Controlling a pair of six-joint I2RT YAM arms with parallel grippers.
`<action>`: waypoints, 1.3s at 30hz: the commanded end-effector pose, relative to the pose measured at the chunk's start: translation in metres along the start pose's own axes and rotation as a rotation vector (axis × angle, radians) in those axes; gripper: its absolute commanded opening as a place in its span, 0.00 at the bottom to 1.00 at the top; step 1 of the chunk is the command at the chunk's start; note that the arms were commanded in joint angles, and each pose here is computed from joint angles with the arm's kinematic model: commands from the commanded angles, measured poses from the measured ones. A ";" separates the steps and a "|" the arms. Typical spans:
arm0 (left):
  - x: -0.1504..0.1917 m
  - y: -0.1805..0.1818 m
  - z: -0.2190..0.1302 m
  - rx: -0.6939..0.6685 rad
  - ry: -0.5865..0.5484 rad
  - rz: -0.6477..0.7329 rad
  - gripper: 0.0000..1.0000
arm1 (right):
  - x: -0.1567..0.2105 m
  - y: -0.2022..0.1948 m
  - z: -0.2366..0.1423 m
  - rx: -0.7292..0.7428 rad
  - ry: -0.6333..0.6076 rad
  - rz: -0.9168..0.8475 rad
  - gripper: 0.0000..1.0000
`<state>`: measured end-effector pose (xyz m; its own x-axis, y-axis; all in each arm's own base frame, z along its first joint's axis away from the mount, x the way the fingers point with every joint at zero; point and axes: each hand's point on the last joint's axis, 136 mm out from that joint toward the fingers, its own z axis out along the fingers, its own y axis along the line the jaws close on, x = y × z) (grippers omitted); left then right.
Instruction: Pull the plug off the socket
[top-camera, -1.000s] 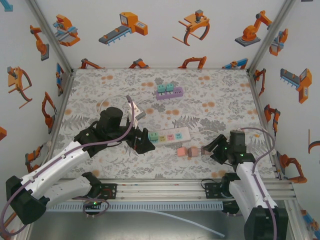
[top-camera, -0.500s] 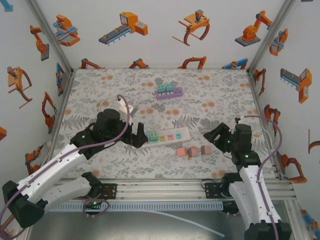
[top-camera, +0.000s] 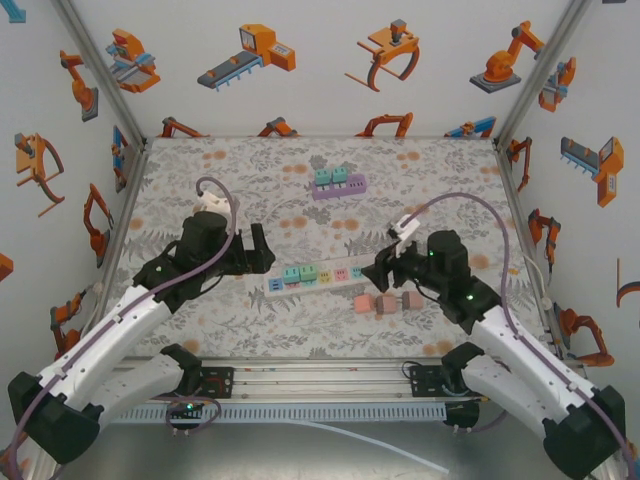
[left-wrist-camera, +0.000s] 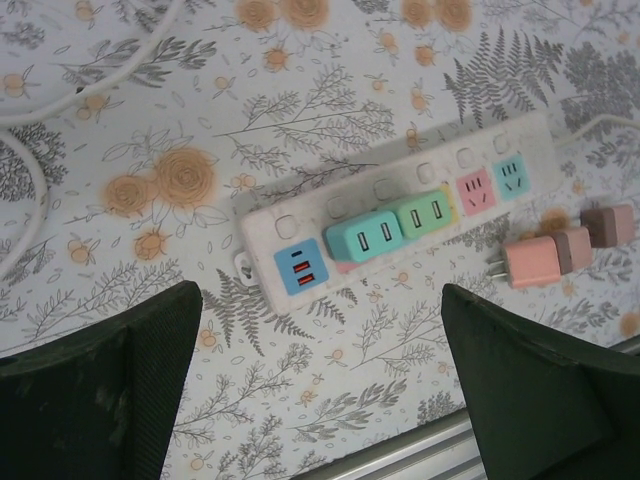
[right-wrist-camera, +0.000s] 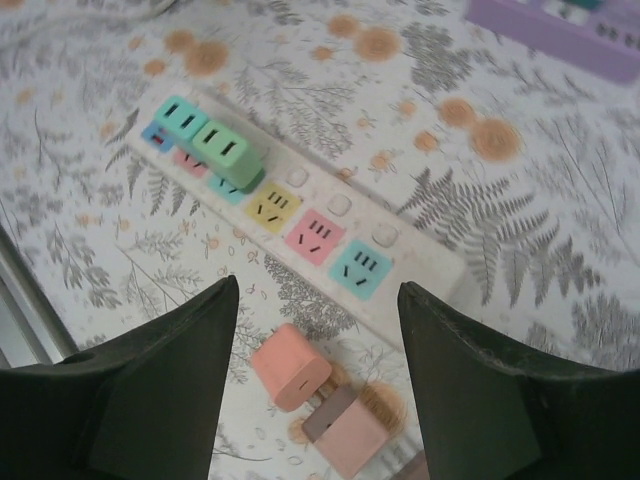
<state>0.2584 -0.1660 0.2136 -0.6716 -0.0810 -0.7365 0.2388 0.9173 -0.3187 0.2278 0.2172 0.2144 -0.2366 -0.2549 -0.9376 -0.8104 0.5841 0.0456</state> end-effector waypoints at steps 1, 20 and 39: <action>0.015 0.020 0.005 -0.077 0.045 -0.070 0.97 | -0.024 0.037 0.014 -0.162 -0.072 -0.481 0.62; 0.052 0.047 0.030 -0.175 0.156 -0.045 0.97 | 0.021 0.089 0.140 -0.573 0.114 -0.700 0.59; 0.072 0.046 0.076 -0.145 0.189 -0.031 0.93 | 0.050 0.093 0.161 -0.635 0.172 -0.639 0.32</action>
<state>0.2680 -0.1544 0.1010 -0.8132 -0.0517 -0.5797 0.0998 0.9689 -0.2264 0.2288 0.3756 0.1111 0.3077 -0.5524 -0.7747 -0.9507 -0.2114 -0.2268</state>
